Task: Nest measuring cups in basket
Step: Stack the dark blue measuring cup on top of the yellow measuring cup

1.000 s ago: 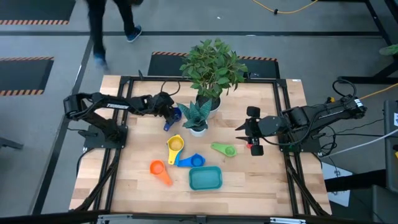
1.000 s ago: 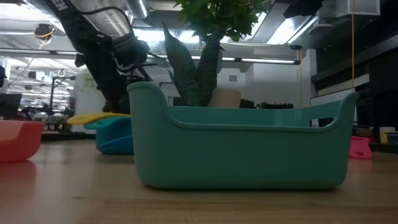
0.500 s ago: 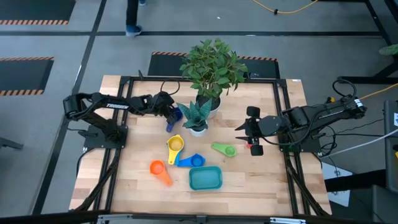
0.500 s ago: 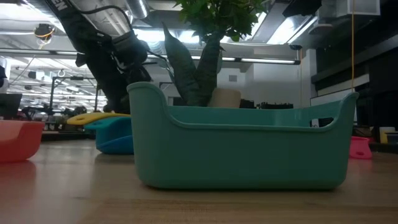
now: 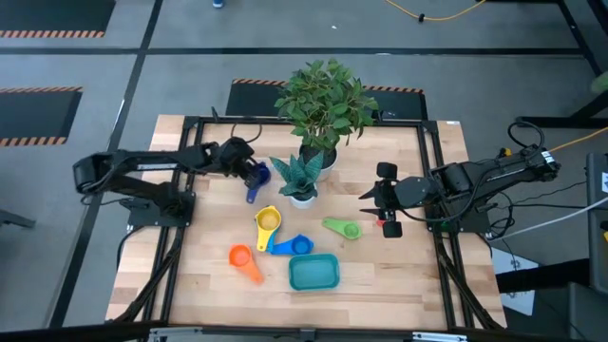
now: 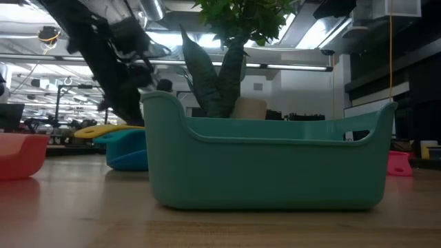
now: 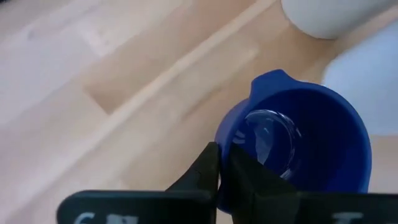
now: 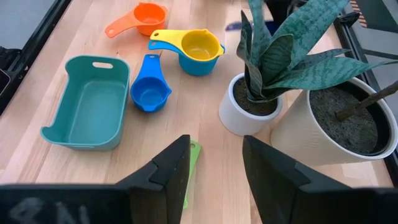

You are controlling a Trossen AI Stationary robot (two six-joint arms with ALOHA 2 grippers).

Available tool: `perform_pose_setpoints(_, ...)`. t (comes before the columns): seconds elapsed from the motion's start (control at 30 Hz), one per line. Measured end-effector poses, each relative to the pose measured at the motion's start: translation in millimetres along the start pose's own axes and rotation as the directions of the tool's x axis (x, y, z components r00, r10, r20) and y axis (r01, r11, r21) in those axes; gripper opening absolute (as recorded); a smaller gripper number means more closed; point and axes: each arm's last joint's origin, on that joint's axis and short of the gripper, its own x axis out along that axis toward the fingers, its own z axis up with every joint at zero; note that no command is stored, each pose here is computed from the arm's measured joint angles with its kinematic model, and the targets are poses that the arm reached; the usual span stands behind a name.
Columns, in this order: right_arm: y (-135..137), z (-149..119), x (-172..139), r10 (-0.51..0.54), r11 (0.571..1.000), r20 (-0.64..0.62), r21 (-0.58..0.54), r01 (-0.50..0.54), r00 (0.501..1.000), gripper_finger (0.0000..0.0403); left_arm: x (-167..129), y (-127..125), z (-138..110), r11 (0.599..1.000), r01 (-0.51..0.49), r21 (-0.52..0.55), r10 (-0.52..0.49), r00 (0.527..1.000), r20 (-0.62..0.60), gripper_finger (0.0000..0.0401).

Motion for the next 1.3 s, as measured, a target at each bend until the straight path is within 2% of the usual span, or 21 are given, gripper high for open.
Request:
perform_pose_setpoints(0.17,0,0,0,0.000,1.000,0.000,-0.001,0.000,1.000,0.0152,-32,-3,-6,0.979,0.145,-0.144,-0.147,0.989,-0.006,0.0006)
perform_pose_setpoints(0.33,0,0,0,0.000,1.000,0.003,0.001,0.000,1.000,0.0152,-56,-17,-14,0.912,0.307,-0.272,-0.319,0.948,-0.001,0.0005)
perform_pose_setpoints(0.47,0,1,0,0.000,1.000,0.005,0.001,0.000,1.000,0.0152,-65,-34,-25,0.876,0.358,-0.324,-0.388,0.921,-0.031,0.0005)
perform_pose_setpoints(0.67,0,0,0,0.000,1.000,0.005,-0.001,0.000,1.000,0.0152,-71,-59,-45,0.857,0.362,-0.367,-0.411,0.909,-0.065,0.0005)
perform_pose_setpoints(0.93,0,0,0,0.000,1.000,0.005,-0.023,0.000,1.000,0.0152,-76,-87,-61,0.812,0.406,-0.420,-0.463,0.886,-0.037,0.0005)
perform_pose_setpoints(1.1,0,1,0,0.000,1.000,0.007,-0.026,0.000,1.000,0.0152,-67,-101,-67,0.824,0.406,-0.395,-0.451,0.892,-0.025,0.0006)
perform_pose_setpoints(1.3,0,1,0,0.000,1.000,0.012,-0.024,0.000,1.000,0.0152,-48,-107,-73,0.864,0.330,-0.380,-0.374,0.926,-0.047,0.0006)
